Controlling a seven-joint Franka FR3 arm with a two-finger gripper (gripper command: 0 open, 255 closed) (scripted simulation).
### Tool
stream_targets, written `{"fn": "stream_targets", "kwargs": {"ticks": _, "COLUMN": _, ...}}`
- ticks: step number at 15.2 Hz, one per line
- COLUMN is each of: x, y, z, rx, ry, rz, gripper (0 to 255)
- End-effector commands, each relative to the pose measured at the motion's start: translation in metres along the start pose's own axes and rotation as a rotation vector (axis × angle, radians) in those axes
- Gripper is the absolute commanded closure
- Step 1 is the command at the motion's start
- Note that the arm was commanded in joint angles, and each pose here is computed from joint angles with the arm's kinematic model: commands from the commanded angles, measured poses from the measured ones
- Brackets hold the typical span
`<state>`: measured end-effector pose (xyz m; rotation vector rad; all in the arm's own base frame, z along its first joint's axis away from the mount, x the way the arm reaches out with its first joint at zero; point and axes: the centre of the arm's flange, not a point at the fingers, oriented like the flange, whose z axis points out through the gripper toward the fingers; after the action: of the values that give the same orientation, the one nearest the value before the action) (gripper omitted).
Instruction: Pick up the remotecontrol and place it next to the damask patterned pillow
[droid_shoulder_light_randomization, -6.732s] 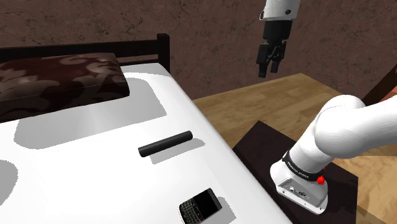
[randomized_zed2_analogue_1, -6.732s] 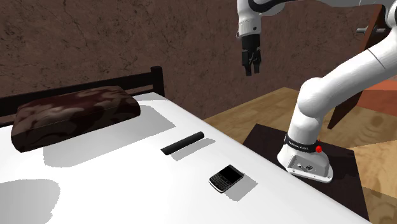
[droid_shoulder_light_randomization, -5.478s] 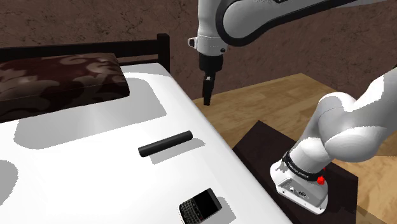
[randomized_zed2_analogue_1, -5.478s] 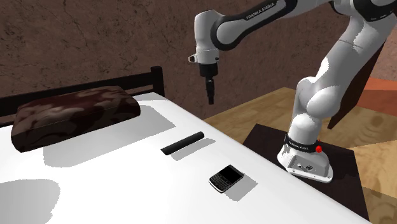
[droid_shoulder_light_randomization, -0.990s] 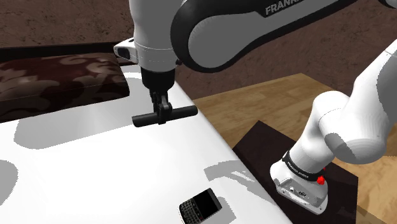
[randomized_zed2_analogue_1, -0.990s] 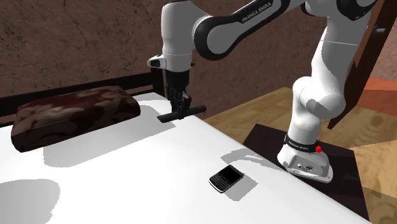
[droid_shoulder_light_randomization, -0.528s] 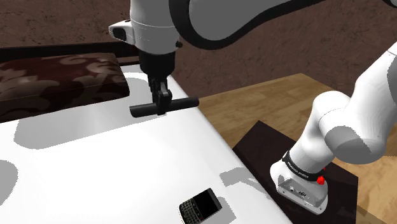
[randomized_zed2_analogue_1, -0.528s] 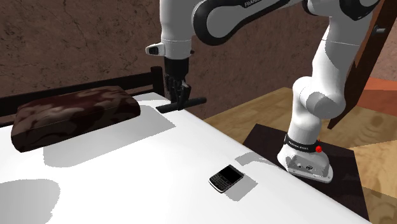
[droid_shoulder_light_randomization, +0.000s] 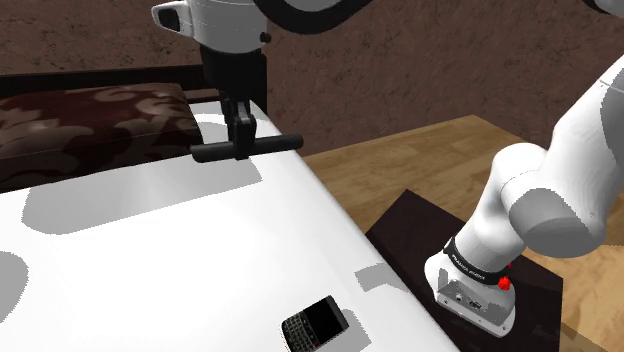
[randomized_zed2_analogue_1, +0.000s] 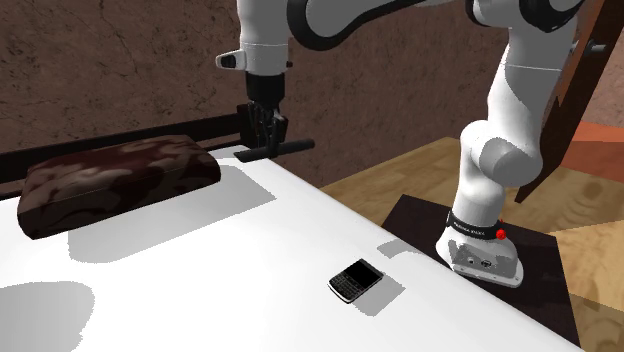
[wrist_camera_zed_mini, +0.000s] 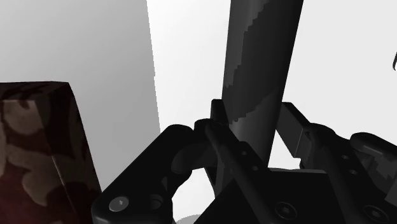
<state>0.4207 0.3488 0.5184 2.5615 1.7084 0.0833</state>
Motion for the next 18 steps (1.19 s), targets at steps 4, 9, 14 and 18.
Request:
{"fn": "stream_targets", "kwargs": {"ticks": 4, "x": 0.025, "y": 0.059, "z": 0.004, "rx": 0.000, "ry": 0.000, "rz": 0.000, "gripper": 255}}
{"fn": "stream_targets", "kwargs": {"ticks": 9, "x": 0.051, "y": 0.120, "z": 0.009, "rx": 0.000, "ry": 0.000, "rz": 0.000, "gripper": 255}}
{"fn": "stream_targets", "kwargs": {"ticks": 14, "x": 0.078, "y": 0.180, "z": 0.014, "rx": 0.000, "ry": 0.000, "rz": 0.000, "gripper": 255}}
{"fn": "stream_targets", "kwargs": {"ticks": 18, "x": 0.084, "y": 0.191, "z": 0.031, "rx": 0.000, "ry": 0.000, "rz": 0.000, "gripper": 255}}
